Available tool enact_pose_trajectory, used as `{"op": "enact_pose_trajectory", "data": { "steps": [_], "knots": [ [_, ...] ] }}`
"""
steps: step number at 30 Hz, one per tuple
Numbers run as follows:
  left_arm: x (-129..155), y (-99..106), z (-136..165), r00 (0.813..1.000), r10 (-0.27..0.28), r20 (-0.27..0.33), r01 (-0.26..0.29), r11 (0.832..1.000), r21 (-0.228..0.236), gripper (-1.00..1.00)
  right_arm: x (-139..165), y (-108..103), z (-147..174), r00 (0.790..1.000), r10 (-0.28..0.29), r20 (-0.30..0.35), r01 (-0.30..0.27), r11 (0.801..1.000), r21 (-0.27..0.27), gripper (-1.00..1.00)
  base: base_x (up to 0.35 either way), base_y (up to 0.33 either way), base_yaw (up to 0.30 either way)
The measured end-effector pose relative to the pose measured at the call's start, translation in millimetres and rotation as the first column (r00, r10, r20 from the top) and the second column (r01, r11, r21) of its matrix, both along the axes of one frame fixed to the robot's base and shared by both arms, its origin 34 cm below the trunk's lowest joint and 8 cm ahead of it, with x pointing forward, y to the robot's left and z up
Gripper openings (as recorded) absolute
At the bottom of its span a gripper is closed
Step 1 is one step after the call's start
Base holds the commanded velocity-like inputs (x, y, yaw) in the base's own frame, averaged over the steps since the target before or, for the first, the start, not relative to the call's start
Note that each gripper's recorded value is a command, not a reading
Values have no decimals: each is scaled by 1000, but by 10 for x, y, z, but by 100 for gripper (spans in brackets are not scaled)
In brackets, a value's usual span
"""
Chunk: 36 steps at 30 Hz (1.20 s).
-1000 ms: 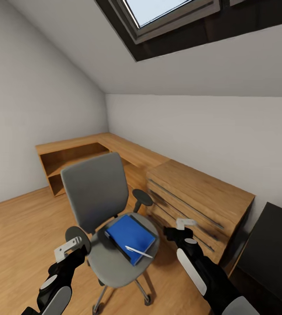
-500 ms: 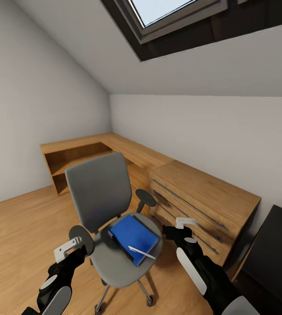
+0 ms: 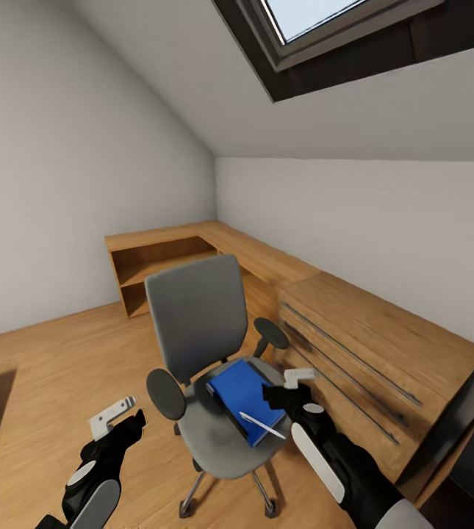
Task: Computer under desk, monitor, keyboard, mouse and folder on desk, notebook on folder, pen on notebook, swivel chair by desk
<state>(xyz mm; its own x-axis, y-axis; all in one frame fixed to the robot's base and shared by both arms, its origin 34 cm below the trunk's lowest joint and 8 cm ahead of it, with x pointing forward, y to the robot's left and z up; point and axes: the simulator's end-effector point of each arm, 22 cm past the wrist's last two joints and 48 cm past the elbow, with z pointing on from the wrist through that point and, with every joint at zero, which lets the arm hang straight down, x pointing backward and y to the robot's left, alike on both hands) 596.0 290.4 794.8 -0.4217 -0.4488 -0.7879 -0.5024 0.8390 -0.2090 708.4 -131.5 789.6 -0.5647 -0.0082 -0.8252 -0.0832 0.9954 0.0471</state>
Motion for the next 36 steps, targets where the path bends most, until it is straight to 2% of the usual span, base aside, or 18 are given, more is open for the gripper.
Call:
{"op": "enact_pose_trajectory", "data": {
  "steps": [3,7,10,14,20,22,26,30,34,36],
  "knots": [
    [-1,9,-54,1000,1,-1,-1,1000,1,100,-27,113,-79,998,64,-5,-64,998,27,100,0,0,219],
    [-2,8,-125,1000,0,-2,0,1000,1,100,-47,81,-184,993,121,-8,-120,992,38,100,0,0,74],
    [-5,8,-178,1000,0,-3,0,1000,1,100,-94,88,-274,981,196,-13,-194,979,64,100,0,0,13],
    [-8,5,-247,1000,-1,-3,1,1000,1,100,-109,-20,-414,979,201,-26,-200,979,49,100,0,0,4],
    [-15,5,-353,1000,-1,-3,1,1000,1,100,-120,-44,-541,979,201,-31,-199,979,45,100,0,0,3],
    [-20,-7,-394,1000,-2,-4,2,1000,1,100,-147,-193,-753,979,195,-54,-196,980,-11,100,0,0,1],
    [-29,-22,-469,1000,-5,-5,5,1000,1,100,-130,-345,-952,979,201,-31,-203,974,-102,100,0,0,0],
    [-36,-30,-543,1000,-7,-6,7,1000,1,100,-156,-446,-1171,980,197,-26,-199,970,-137,100,0,0,0],
    [-49,-73,-624,1000,-17,-8,17,1000,3,100,-252,-607,-1504,980,188,-61,-196,964,-181,100,0,0,0],
    [-56,-95,-665,1000,-22,-9,22,1000,3,100,-281,-621,-1593,979,191,-72,-201,962,-183,100,0,0,0]
  ]
}}
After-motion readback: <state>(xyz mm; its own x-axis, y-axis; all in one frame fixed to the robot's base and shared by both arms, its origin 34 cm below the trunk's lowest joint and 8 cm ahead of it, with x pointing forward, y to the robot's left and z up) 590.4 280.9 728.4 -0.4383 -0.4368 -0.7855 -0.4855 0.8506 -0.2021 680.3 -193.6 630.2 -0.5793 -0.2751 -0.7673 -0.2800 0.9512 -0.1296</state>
